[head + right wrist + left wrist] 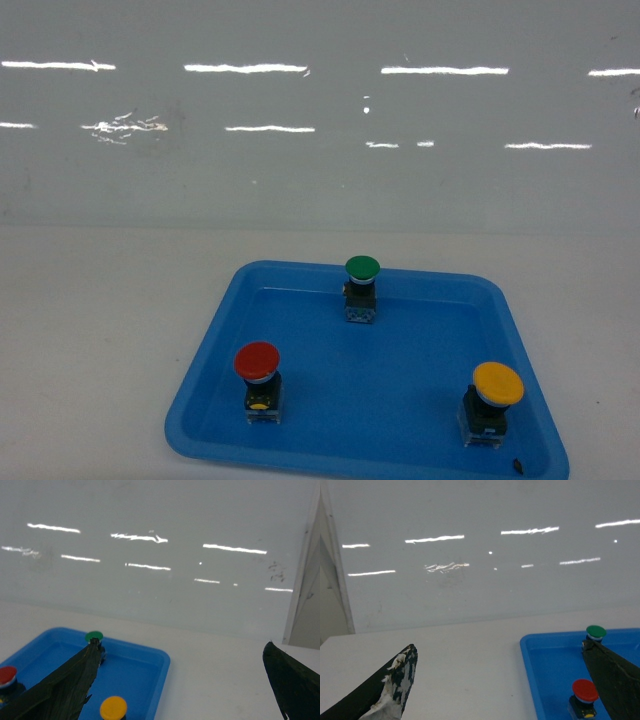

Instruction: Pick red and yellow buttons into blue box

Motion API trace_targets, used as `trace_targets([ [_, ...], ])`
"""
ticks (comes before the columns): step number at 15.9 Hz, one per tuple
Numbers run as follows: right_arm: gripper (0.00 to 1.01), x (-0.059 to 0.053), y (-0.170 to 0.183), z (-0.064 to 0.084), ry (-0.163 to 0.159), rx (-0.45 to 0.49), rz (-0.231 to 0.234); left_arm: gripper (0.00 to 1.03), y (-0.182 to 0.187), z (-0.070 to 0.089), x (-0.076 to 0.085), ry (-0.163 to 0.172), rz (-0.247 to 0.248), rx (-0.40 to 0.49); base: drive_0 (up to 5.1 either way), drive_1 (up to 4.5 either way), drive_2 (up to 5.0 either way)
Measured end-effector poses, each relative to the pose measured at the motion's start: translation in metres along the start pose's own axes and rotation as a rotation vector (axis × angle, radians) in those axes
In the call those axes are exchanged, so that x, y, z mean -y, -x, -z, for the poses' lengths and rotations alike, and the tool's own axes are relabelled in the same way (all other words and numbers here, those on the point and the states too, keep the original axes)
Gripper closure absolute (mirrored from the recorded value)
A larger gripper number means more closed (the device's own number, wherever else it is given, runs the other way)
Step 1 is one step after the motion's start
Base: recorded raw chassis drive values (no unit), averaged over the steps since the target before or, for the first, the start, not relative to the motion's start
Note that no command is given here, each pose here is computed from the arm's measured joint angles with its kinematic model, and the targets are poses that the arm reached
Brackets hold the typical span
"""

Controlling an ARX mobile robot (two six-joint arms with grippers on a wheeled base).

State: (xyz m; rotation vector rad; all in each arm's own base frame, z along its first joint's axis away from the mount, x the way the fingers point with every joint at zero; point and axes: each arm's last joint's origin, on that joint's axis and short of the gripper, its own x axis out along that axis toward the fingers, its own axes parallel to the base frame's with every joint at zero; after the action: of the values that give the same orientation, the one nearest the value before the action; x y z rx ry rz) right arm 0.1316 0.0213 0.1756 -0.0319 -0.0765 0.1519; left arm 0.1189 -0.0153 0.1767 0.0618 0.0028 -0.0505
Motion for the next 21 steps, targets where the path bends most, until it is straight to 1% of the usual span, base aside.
trace_targets([
  [1, 0.03, 0.000, -0.009, 0.003, 0.008, -0.031, -0.012, 0.05, -0.010, -0.005, 0.007, -0.014, 0.026, -0.020, 0.0, 0.00, 0.0],
  [2, 0.03, 0.000, -0.041, 0.002, 0.012, -0.063, -0.040, 0.05, -0.042, -0.019, 0.024, -0.029, 0.079, -0.068, 0.0, 0.00, 0.0],
  [3, 0.03, 0.000, -0.079, 0.014, 0.020, -0.143, -0.075, 0.05, -0.080, -0.015, 0.040, -0.064, 0.064, -0.142, 0.0, 0.00, 0.0],
  [4, 0.03, -0.002, -0.094, 0.025, 0.025, -0.221, -0.099, 0.05, -0.096, -0.010, 0.046, -0.099, 0.064, -0.179, 0.0, 0.00, 0.0],
  [5, 0.03, -0.007, -0.106, 0.037, 0.024, -0.271, -0.131, 0.05, -0.110, -0.003, 0.051, -0.124, 0.069, -0.194, 0.0, 0.00, 0.0],
  [6, 0.03, -0.013, -0.111, 0.045, 0.036, -0.305, -0.159, 0.05, -0.117, 0.004, 0.052, -0.150, 0.067, -0.230, 0.0, 0.00, 0.0],
  [7, 0.03, -0.021, -0.111, 0.051, 0.049, -0.329, -0.194, 0.05, -0.119, 0.013, 0.050, -0.168, 0.066, -0.275, 0.0, 0.00, 0.0],
  [8, 0.03, -0.022, -0.110, 0.048, 0.077, -0.328, -0.170, 0.05, -0.117, 0.015, 0.047, -0.169, 0.059, -0.279, 0.0, 0.00, 0.0],
  [9, 0.03, -0.021, -0.111, 0.044, 0.086, -0.304, -0.152, 0.05, -0.117, 0.013, 0.046, -0.166, 0.050, -0.270, 0.0, 0.00, 0.0],
  [12, 0.03, -0.021, -0.110, 0.044, 0.090, -0.306, -0.150, 0.05, -0.117, 0.013, 0.047, -0.169, 0.060, -0.269, 0.0, 0.00, 0.0],
  [13, 0.03, -0.022, -0.112, 0.045, 0.095, -0.308, -0.158, 0.05, -0.117, 0.013, 0.047, -0.169, 0.059, -0.269, 0.0, 0.00, 0.0],
  [14, 0.03, -0.025, -0.118, 0.050, 0.103, -0.317, -0.174, 0.05, -0.117, 0.013, 0.047, -0.169, 0.058, -0.269, 0.0, 0.00, 0.0],
  [15, 0.03, -0.027, -0.127, 0.057, 0.107, -0.348, -0.206, 0.05, -0.117, 0.013, 0.047, -0.169, 0.058, -0.269, 0.0, 0.00, 0.0],
  [16, 0.03, -0.030, -0.138, 0.066, 0.113, -0.386, -0.226, 0.05, -0.117, 0.013, 0.047, -0.169, 0.058, -0.269, 0.0, 0.00, 0.0],
  [17, 0.03, -0.032, -0.148, 0.071, 0.122, -0.395, -0.240, 0.05, -0.117, 0.013, 0.047, -0.169, 0.059, -0.269, 0.0, 0.00, 0.0],
  [18, 0.03, -0.033, -0.156, 0.074, 0.133, -0.406, -0.249, 0.05, -0.117, 0.013, 0.047, -0.169, 0.058, -0.269, 0.0, 0.00, 0.0],
  [19, 0.03, -0.035, -0.166, 0.080, 0.148, -0.434, -0.283, 0.05, -0.117, 0.013, 0.047, -0.169, 0.058, -0.269, 0.0, 0.00, 0.0],
  [20, 0.03, -0.038, -0.175, 0.086, 0.171, -0.469, -0.309, 0.05, -0.117, 0.013, 0.047, -0.169, 0.059, -0.269, 0.0, 0.00, 0.0],
  [21, 0.03, -0.042, -0.180, 0.091, 0.183, -0.505, -0.343, 0.05, -0.117, 0.013, 0.047, -0.169, 0.059, -0.269, 0.0, 0.00, 0.0],
])
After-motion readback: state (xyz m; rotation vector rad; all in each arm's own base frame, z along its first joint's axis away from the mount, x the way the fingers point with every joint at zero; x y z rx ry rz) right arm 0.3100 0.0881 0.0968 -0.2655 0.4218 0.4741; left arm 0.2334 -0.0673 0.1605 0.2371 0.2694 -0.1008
